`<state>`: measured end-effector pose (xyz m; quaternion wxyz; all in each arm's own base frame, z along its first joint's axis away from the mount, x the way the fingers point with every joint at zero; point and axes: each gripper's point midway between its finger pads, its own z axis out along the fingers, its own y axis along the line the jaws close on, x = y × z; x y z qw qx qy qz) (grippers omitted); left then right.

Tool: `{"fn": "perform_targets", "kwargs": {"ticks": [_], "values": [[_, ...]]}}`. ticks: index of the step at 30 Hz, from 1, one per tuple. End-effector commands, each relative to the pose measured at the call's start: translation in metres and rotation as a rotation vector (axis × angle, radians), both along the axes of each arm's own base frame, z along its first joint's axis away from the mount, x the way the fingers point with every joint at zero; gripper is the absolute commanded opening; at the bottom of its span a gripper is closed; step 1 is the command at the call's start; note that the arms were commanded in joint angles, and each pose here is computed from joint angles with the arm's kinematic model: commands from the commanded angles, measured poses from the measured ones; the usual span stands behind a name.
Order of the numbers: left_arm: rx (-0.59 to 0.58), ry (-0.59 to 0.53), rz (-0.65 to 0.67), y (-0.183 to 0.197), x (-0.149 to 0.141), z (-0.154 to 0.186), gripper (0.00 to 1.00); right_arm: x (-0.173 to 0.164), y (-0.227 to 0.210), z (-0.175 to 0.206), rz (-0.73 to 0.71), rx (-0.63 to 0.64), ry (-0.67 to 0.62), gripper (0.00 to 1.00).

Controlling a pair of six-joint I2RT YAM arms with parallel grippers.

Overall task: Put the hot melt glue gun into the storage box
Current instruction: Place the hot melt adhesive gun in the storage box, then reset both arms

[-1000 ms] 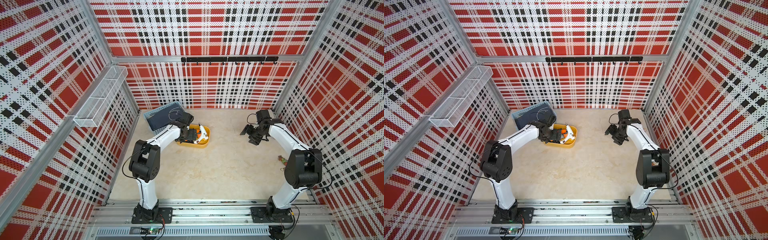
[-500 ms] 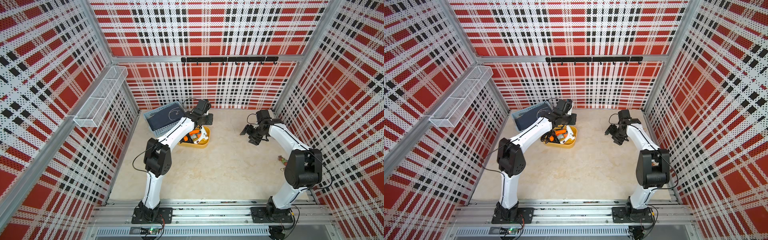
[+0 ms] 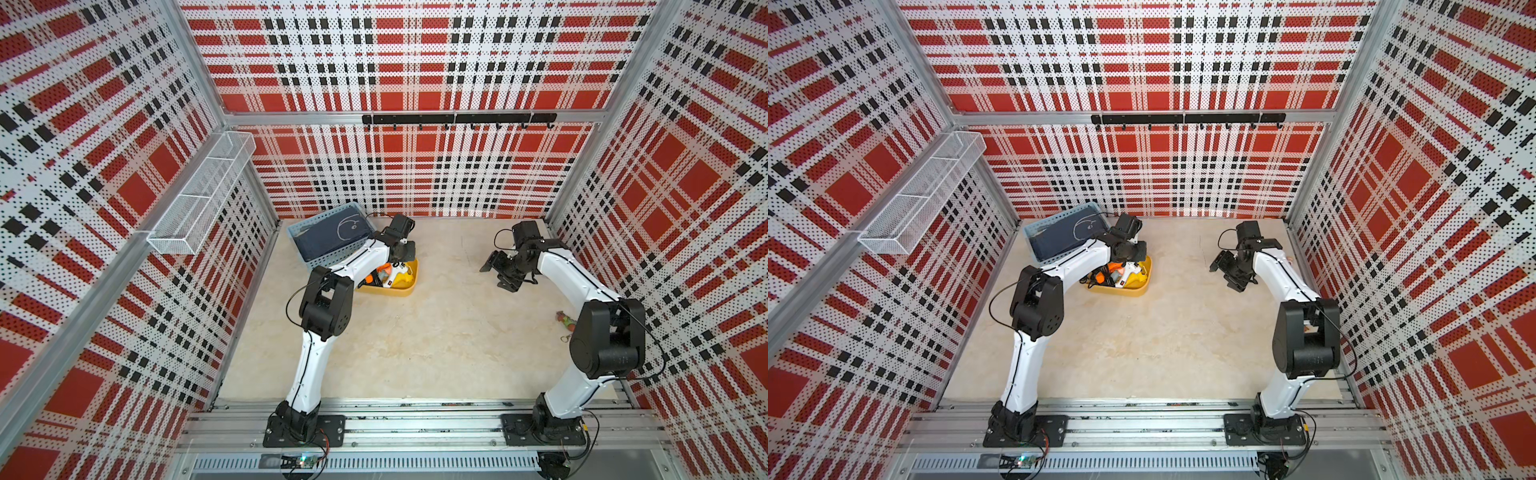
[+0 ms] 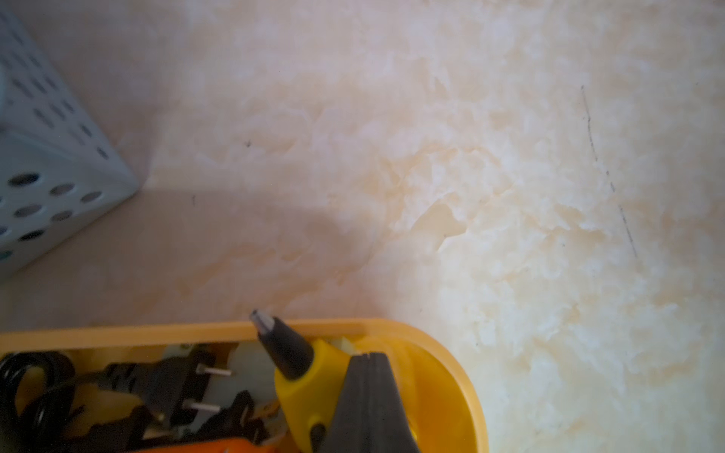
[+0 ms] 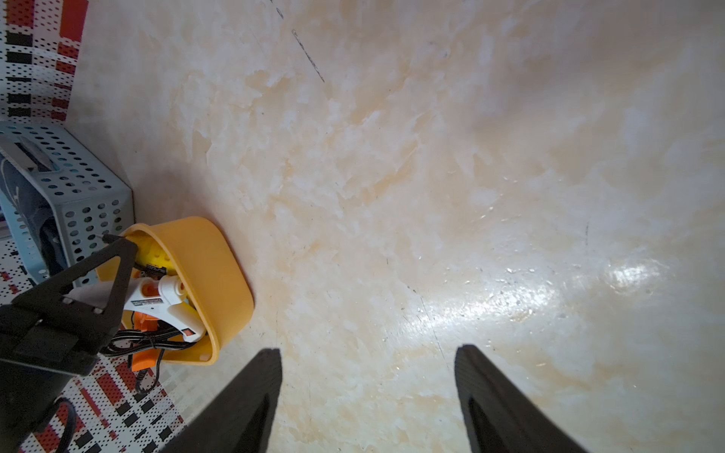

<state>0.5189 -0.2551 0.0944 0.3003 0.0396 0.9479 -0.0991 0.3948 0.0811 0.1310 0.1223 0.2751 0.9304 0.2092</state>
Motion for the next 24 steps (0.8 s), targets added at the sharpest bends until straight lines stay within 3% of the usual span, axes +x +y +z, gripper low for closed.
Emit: {"fn": "perform_targets", "kwargs": {"ticks": [1,8,11,13,16,24], "values": [[0.041,0.003,0.06,0.026,-0.009,0.01,0.0,-0.003,0.001,0.007,0.003,0.003,-0.023,0.77],[0.027,-0.005,0.045,0.018,-0.015,0.018,0.0,0.003,0.001,0.009,0.002,0.004,-0.03,0.77],[0.017,-0.035,0.041,0.014,-0.012,0.032,0.13,0.004,0.001,0.011,0.001,0.003,-0.035,0.77],[0.003,-0.075,0.045,0.011,-0.008,0.051,0.25,0.004,0.001,0.013,0.0,0.001,-0.037,0.77],[-0.025,-0.144,0.053,0.011,-0.004,0.088,0.35,0.004,0.0,0.015,0.001,-0.004,-0.042,0.77],[-0.053,-0.255,0.145,0.044,-0.012,0.151,0.39,0.005,0.001,0.013,0.003,0.0,-0.042,0.77]]}}
